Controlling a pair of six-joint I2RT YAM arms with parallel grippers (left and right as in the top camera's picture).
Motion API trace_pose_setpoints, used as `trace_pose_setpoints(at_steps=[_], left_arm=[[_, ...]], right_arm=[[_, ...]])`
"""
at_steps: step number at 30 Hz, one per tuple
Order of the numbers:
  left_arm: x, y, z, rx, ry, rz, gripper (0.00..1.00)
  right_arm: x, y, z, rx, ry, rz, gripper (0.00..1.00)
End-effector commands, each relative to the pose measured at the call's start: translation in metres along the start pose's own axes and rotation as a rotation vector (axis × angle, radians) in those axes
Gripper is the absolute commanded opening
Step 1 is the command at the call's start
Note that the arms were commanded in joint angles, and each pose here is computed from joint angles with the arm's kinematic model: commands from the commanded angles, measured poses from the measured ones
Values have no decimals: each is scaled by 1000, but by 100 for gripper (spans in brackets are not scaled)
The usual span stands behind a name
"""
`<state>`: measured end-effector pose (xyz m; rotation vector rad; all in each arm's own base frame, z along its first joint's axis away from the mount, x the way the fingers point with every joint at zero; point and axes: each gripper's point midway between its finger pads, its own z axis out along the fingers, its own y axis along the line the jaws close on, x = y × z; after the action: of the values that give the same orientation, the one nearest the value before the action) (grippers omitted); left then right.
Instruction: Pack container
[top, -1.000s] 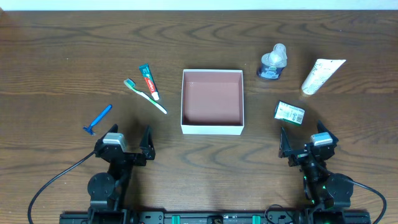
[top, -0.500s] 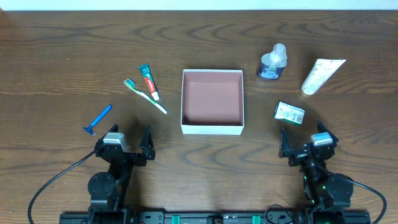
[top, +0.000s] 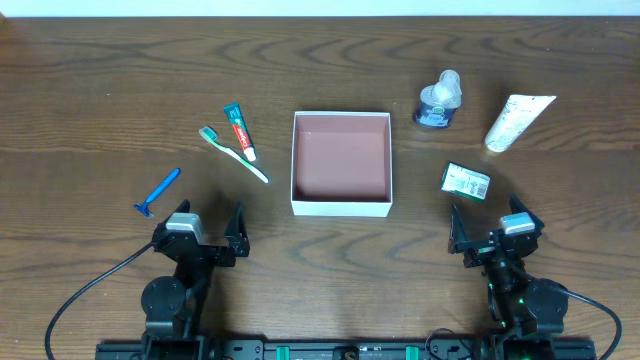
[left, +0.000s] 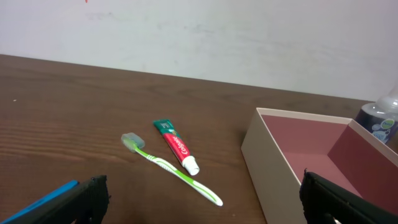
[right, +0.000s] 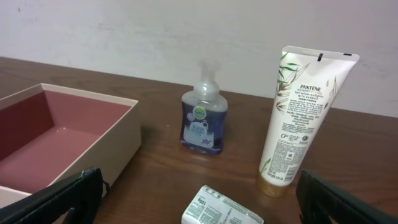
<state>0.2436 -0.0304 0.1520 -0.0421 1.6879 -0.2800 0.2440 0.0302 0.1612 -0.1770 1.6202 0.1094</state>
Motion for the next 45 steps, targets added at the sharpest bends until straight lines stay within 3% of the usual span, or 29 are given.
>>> trace_pose_setpoints(at_steps=[1, 15, 20, 24, 29, 35, 41, 45], left_arm=[[17, 3, 1, -6, 55, -6, 98], [17, 3, 1, -6, 55, -6, 98], [17, 3, 1, -6, 55, -6, 98], [17, 3, 1, -6, 55, -6, 98], [17, 3, 1, -6, 55, -6, 98], [17, 3, 1, -6, 55, -6, 98], [17, 3, 1, -6, 55, -6, 98], [17, 3, 1, -6, 55, -6, 98]], right_arm=[[1, -4, 0, 16, 4, -11, 99], [-9, -8, -1, 42, -38, -18, 99], [-4, 12, -1, -75, -19, 15, 99], [-29, 47, -9, -282, -118, -19, 99], [-68, 41, -18, -245, -149, -30, 99], [-131, 32, -17, -211, -38, -101, 99], [-194, 24, 21, -252, 171, -33, 99], [-213, 33, 43, -353, 335, 49, 99]])
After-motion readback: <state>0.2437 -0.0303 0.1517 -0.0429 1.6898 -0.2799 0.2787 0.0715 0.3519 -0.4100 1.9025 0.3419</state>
